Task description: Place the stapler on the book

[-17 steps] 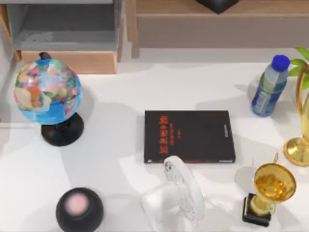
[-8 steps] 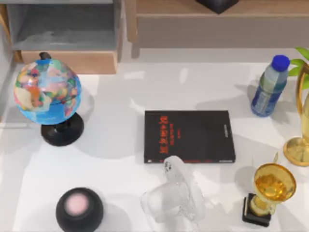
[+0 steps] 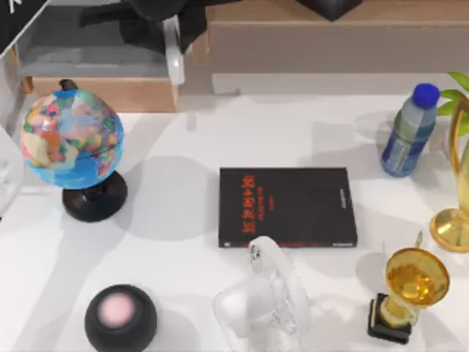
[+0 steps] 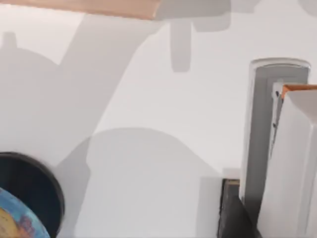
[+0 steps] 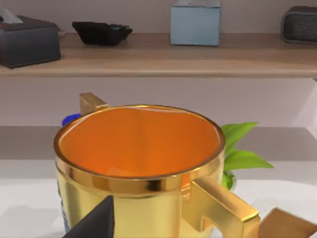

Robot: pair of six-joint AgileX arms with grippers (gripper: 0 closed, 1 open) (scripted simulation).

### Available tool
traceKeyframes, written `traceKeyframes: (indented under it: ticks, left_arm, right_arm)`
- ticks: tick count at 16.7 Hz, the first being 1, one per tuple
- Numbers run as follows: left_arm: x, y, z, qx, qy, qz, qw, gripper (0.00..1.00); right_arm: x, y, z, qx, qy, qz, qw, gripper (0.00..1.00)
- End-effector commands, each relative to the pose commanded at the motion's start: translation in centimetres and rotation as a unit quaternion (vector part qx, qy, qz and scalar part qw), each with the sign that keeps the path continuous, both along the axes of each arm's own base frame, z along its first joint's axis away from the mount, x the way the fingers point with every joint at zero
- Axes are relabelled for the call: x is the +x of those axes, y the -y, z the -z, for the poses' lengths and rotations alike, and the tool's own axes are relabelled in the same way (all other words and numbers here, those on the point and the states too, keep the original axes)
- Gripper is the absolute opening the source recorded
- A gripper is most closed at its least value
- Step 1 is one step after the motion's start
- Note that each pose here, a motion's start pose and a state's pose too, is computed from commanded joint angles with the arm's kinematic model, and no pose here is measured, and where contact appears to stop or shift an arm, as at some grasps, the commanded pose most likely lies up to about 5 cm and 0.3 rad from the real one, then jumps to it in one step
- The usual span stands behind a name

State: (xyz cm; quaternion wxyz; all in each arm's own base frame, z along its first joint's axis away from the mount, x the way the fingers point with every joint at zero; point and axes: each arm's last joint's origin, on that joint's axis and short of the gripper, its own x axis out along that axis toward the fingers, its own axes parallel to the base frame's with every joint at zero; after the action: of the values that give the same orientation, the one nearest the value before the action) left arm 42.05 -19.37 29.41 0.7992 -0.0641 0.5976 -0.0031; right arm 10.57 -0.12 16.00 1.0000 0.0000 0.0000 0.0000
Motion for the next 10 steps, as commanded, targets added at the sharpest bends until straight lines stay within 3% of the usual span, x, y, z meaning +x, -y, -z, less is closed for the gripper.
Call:
traceKeyframes:
  ticks: [5,10]
  left_arm:
    - [-4.4,10.7,6.8,0.029,-0.063,0.033,0.997,0.0]
    - [-7.4,15.1,10.8,0.058,-0.093,0.048,0.993,0.0]
  right_arm:
    - [0.0,0.0,0.0,0.0,0.0,0.0,1.0,1.0]
    - [0.0,0.0,0.0,0.0,0.0,0.0,1.0,1.0]
